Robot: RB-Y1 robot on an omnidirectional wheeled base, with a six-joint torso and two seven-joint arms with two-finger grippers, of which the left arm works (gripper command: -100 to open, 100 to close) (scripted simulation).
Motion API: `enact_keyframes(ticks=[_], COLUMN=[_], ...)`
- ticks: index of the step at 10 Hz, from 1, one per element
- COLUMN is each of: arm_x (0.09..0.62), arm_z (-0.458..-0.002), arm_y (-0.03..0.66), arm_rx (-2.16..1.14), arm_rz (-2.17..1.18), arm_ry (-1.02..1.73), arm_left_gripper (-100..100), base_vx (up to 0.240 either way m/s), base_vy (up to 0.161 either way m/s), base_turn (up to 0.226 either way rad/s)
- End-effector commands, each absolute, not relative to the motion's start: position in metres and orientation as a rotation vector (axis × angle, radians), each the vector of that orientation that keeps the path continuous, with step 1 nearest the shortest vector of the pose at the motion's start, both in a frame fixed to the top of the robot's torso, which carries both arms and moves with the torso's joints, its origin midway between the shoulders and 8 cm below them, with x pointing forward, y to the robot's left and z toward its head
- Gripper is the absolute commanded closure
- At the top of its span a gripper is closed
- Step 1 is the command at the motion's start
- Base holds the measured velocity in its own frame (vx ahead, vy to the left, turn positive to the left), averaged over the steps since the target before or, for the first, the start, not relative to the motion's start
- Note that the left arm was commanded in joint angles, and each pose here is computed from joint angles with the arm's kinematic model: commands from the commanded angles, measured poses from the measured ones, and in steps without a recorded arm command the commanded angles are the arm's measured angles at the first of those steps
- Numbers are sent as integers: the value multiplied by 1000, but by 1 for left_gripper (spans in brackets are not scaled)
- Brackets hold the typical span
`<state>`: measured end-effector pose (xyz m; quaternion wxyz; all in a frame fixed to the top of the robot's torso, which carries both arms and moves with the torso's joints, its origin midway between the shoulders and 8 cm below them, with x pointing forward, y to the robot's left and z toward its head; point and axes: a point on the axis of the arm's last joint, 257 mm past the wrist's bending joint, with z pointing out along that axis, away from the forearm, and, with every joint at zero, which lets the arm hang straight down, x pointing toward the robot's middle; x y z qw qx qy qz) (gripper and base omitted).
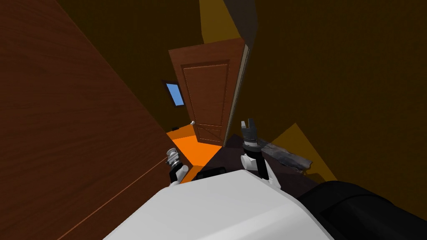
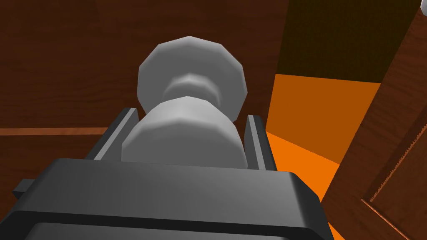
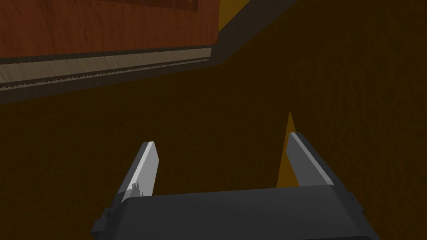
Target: Push the door open
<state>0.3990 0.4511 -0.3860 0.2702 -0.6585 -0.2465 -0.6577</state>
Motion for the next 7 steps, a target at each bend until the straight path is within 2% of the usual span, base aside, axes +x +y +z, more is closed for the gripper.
enact_keyframes(ticks=[1,7], arm_x=[389,365], arm_z=[-382,-384], arm_y=[476,505], arm_rx=[-1727,-1673], arm_rz=[-1751,-1691], arm_ry=[-693,-774], arm_left_gripper=[100,100], base_vx=[245,158], base_vy=[62,50], base_turn=[65,48])
